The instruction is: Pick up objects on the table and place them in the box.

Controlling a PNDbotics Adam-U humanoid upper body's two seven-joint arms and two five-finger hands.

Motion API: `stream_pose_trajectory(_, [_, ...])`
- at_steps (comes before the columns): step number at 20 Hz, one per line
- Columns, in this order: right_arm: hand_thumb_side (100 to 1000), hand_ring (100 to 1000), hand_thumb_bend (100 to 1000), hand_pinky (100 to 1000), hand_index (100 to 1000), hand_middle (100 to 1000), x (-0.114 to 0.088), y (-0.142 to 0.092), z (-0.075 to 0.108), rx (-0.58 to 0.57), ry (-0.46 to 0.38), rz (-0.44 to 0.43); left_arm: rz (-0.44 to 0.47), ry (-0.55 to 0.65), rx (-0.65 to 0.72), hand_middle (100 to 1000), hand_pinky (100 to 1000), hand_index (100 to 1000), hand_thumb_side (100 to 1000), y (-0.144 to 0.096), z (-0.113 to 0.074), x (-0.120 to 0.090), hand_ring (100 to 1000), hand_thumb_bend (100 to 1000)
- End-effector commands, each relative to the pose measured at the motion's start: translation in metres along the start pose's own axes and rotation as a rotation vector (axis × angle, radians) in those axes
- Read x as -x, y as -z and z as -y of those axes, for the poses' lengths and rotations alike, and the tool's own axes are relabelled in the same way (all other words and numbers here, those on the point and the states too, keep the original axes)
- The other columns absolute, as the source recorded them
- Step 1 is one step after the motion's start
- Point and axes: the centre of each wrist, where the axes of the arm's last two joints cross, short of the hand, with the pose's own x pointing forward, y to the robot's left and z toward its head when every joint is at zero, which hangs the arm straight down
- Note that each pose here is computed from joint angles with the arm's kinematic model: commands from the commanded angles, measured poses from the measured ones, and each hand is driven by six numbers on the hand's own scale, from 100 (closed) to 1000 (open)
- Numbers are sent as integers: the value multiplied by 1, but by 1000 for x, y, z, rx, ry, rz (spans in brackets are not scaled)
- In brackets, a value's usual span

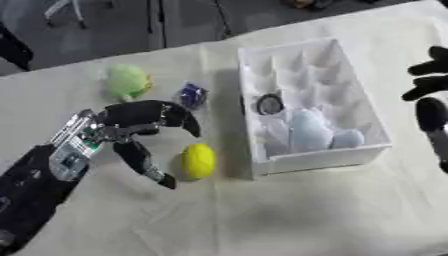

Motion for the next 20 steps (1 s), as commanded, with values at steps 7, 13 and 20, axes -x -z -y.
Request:
stream_pose_trajectory(7, [748, 574, 361, 747, 914, 708, -7, 7, 6, -11, -13, 42, -2, 95, 34, 761, 870, 831, 615, 12, 8, 4, 744, 844])
stream_pose_trajectory(13, [748, 573, 360, 747, 914, 708, -7, 7, 6, -13, -13, 45, -41, 128, -8, 742, 847, 821, 587, 18, 17, 5, 712, 813])
stream_pose_trajectory(20, [749, 573, 358, 747, 915, 708, -7, 7, 6, -11, -13, 45, -88, 119, -144, 549, 651, 676, 449, 20, 27, 7, 448, 116])
